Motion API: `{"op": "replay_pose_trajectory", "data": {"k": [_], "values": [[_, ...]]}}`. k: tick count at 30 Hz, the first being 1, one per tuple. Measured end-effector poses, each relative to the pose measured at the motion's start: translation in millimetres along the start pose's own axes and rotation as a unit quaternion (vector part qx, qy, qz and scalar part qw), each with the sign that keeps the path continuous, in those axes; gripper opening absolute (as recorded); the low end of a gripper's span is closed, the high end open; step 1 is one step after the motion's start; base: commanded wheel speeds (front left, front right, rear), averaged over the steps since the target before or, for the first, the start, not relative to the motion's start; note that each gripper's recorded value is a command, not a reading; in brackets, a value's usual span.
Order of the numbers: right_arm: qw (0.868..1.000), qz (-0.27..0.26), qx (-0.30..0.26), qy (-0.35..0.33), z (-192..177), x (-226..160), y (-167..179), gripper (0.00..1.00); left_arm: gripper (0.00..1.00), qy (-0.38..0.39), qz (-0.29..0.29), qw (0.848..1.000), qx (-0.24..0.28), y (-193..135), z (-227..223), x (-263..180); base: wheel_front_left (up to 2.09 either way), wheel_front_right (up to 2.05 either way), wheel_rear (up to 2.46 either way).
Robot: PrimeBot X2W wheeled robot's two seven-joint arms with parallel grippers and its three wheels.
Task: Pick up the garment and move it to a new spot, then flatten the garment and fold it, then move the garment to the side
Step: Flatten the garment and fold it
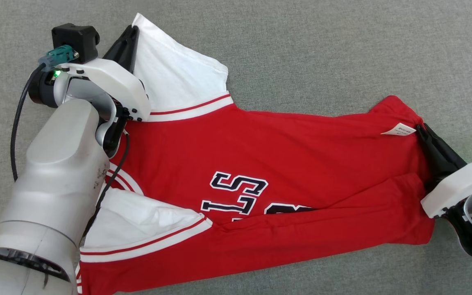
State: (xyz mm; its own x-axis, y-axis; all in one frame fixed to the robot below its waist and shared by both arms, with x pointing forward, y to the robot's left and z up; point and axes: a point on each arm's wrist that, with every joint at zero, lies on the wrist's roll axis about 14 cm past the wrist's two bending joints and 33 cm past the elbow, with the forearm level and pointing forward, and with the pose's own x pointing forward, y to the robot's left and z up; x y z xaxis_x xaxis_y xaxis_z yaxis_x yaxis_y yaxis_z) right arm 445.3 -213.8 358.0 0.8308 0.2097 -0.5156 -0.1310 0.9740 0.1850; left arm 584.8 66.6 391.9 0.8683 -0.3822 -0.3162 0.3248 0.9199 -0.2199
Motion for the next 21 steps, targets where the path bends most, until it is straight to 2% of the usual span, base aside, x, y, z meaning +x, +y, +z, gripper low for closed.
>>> {"op": "replay_pose_trajectory", "data": {"k": [8,13,21], "values": [[0.997,0.022,0.044,-0.059,51,-7,3,0.00,0.00,-0.065,0.000,0.998,0.001,7,42,-12,0.00,0.00,0.00],[0.993,0.041,0.066,-0.094,81,-9,8,0.00,0.00,-0.132,0.001,0.991,0.000,14,87,-24,0.00,0.00,0.00],[0.987,0.059,0.084,-0.127,103,-14,16,0.00,0.00,-0.180,0.008,0.983,-0.017,17,100,-54,0.00,0.00,0.00]]}}
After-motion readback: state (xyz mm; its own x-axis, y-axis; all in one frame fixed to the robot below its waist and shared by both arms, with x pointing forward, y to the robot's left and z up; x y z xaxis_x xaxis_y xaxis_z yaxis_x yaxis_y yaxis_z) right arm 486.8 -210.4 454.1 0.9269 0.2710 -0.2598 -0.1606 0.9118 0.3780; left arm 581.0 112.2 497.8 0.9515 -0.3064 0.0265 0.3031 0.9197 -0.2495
